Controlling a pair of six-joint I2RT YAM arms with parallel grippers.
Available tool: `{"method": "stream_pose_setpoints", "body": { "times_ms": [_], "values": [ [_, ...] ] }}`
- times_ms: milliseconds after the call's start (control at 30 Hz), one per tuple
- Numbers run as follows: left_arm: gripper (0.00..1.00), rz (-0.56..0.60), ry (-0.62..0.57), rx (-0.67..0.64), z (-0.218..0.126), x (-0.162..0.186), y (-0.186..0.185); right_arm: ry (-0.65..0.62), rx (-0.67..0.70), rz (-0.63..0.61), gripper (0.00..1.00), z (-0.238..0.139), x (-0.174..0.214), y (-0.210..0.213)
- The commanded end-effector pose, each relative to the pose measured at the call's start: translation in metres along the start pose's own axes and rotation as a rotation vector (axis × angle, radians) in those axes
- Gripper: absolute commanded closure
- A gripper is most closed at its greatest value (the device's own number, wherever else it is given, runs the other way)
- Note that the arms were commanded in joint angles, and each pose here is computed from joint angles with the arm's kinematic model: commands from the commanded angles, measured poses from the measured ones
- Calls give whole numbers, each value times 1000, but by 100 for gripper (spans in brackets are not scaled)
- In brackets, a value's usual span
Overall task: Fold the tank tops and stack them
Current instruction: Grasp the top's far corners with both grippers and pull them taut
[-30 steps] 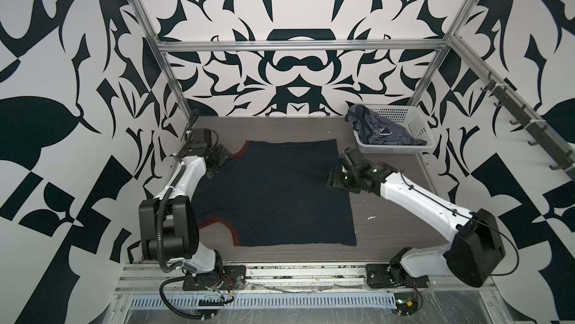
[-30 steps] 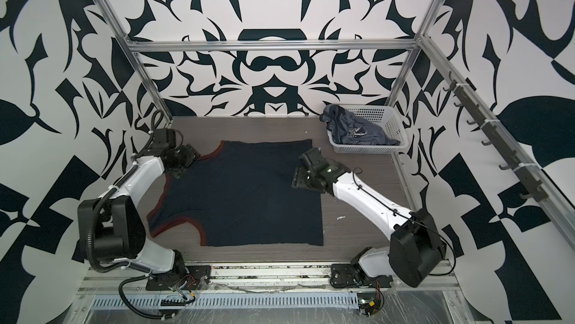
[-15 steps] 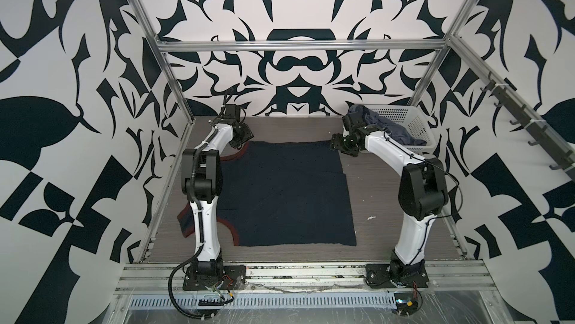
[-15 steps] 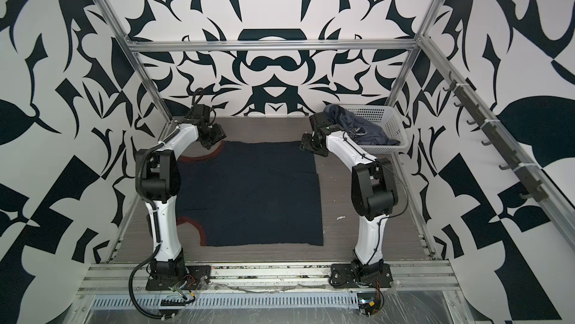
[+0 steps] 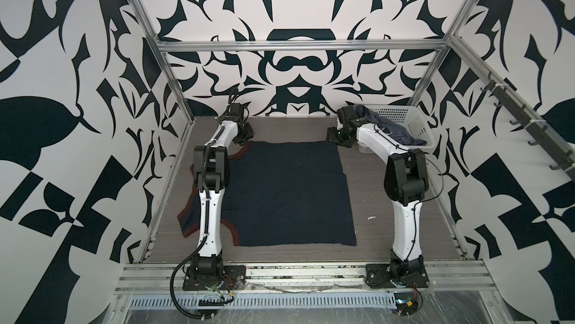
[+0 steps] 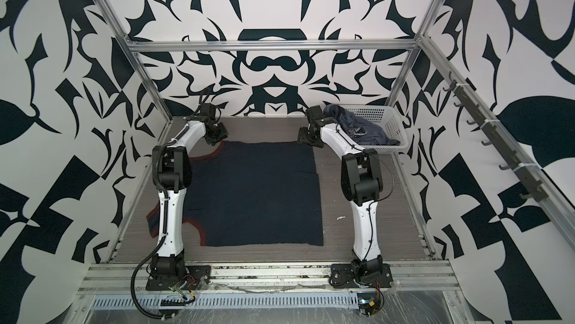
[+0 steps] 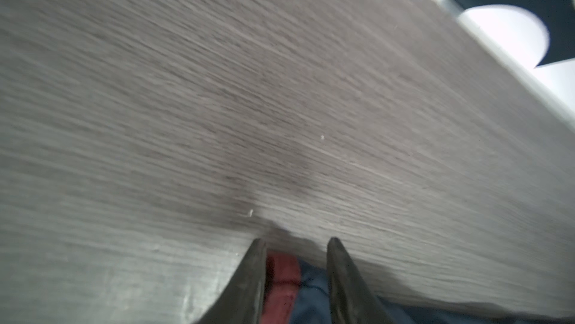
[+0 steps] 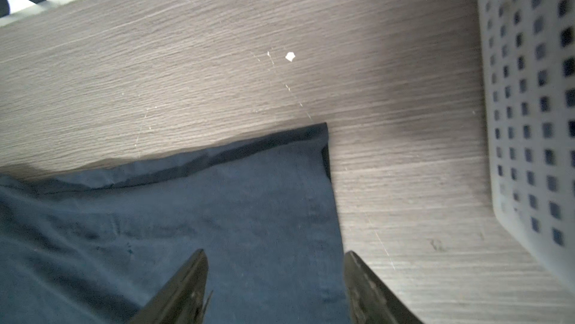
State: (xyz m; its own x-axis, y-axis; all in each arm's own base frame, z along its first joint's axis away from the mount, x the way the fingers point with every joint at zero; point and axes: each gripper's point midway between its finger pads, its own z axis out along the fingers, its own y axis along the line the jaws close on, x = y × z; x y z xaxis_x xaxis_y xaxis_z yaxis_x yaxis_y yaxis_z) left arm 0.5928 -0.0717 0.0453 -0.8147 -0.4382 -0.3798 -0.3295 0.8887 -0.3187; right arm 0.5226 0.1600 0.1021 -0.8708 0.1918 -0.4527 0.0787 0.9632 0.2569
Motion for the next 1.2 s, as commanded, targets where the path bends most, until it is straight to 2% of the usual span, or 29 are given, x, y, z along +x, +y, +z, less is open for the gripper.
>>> {"method": "stream_pose_setpoints", "body": {
  "times_ms": [0,133,533,700,867,1033,1167],
  "values": [
    [65,-3,42,-23,5,9,7,-35,24,-15,27,-10,-15,-1],
    [67,-4,53,-25,7,16,8,-30,46,-14,27,-3,-16,-4],
    [100,-17,49,-18,4,17,15,-31,75,-23,28,20,-26,-6],
    [100,-63,17,7,-8,9,29,-53,65,-26,29,32,-39,-1],
    [100,-70,8,16,-15,6,32,-59,112,-29,30,45,-51,-4],
    [100,-68,-5,28,-21,4,30,-49,170,-30,30,54,-51,-13],
    [100,-67,-10,39,-23,1,26,-29,131,-30,31,65,-45,-9]
  ]
}}
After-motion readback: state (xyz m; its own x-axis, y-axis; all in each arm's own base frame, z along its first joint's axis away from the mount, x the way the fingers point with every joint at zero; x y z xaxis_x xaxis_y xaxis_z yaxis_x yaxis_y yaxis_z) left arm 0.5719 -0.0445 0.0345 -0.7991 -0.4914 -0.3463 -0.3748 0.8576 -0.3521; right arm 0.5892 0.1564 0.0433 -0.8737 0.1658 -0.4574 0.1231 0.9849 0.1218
